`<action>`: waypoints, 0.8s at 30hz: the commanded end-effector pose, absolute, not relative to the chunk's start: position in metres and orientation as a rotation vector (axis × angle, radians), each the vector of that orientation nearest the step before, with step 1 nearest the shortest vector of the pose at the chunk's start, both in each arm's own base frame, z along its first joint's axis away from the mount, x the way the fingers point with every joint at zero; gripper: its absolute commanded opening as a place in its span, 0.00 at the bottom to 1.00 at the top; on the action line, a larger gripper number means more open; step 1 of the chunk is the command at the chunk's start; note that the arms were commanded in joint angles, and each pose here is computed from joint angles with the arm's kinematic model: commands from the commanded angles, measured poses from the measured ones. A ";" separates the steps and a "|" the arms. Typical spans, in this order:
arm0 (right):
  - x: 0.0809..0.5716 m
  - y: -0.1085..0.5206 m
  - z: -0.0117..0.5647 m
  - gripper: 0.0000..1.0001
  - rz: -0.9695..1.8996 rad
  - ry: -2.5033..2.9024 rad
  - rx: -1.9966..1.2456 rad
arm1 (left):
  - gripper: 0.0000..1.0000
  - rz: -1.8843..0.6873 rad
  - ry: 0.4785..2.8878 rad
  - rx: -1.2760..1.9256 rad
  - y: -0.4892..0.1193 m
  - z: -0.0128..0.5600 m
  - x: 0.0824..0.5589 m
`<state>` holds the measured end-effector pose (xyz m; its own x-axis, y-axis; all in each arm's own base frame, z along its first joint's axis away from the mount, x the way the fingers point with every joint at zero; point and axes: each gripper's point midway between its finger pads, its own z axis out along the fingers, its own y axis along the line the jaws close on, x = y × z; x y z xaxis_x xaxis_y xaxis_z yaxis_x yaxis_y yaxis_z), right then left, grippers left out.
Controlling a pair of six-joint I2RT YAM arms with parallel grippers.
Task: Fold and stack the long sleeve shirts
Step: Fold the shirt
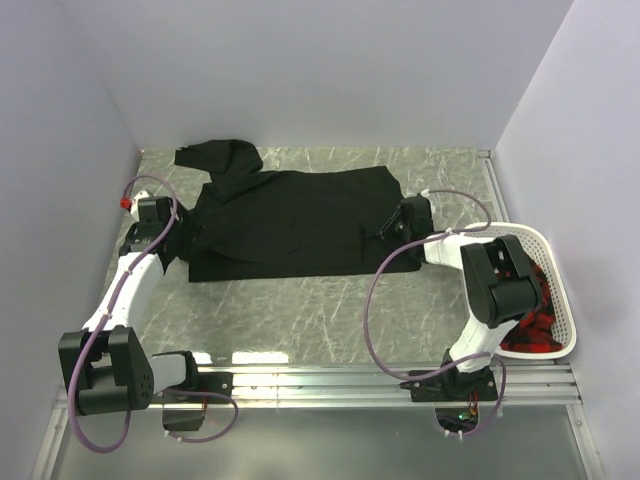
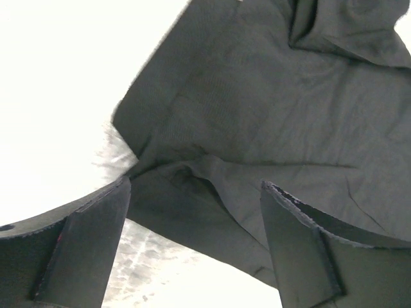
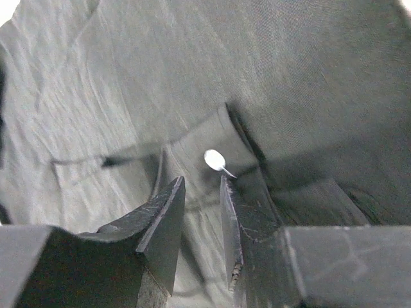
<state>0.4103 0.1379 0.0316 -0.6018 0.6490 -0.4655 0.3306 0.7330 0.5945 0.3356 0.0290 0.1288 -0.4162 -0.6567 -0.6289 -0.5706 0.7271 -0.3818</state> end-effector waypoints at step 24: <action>0.430 0.159 0.041 0.36 0.733 2.241 0.703 | 0.40 -0.375 2.252 -1.043 -0.075 0.050 0.401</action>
<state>0.4191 0.1661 0.0365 -0.6703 0.6229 -0.4033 0.2493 0.7010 0.6682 0.3992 -0.0888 0.0558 -0.5685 -0.7134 -0.4097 -0.5283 0.6983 -0.4829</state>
